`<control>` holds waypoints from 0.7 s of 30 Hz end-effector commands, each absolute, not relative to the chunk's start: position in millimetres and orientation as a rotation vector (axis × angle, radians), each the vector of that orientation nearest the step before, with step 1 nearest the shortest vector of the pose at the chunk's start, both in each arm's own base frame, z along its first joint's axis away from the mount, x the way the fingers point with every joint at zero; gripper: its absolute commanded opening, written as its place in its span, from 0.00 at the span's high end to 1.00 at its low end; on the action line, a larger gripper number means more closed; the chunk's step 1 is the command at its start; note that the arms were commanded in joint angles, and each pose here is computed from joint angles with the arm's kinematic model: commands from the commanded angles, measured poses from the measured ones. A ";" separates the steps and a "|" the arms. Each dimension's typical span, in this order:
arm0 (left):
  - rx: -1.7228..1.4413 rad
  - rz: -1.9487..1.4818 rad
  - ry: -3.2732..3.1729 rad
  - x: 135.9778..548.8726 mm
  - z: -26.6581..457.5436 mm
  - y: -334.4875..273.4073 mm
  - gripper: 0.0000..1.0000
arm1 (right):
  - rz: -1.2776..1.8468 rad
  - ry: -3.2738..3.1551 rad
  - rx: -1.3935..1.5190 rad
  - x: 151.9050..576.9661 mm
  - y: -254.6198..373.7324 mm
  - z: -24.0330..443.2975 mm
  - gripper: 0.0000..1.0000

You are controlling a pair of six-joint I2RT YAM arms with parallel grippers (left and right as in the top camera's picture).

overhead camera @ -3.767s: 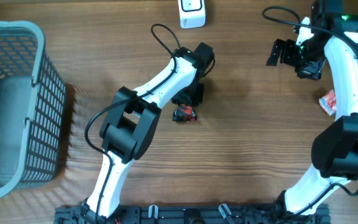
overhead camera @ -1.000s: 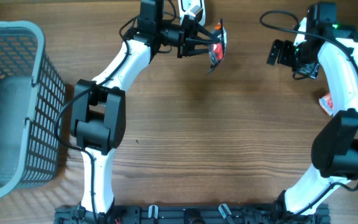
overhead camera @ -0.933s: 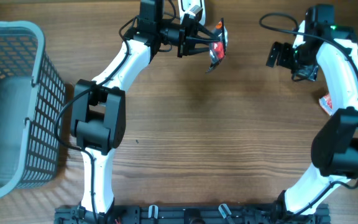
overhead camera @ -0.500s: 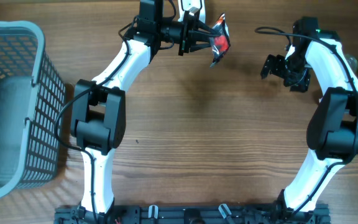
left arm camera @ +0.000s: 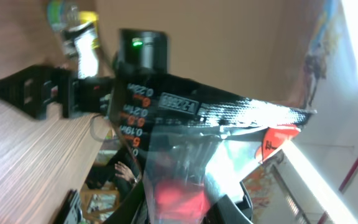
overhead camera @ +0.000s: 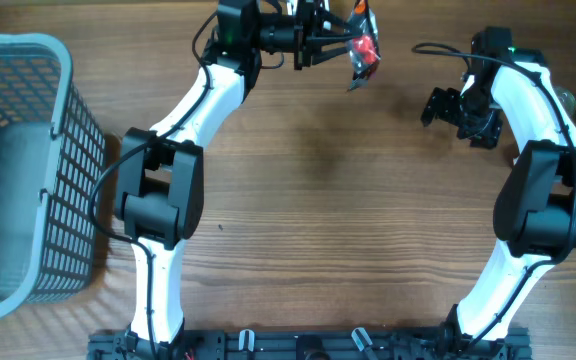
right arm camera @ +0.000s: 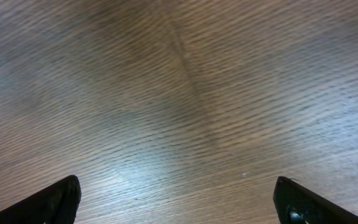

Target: Scan the item barcode

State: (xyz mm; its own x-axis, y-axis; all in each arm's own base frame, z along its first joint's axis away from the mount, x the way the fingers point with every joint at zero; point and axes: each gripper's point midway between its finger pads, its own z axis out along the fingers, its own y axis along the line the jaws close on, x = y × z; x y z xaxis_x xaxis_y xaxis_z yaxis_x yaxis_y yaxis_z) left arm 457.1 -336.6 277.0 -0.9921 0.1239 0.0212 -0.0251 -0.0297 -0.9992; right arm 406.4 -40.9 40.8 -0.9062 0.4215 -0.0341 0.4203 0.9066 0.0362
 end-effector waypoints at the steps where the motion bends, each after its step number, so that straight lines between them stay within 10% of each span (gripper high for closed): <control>1: -0.117 2.285 -2.094 453.0 316.2 -343.6 0.79 | -0.031 3.043 0.688 401.3 -45.7 33.9 0.00; 21: 0.322 1.998 -2.024 471.0 275.9 -323.9 0.79 | -0.046 3.058 0.695 396.9 -46.5 33.6 0.00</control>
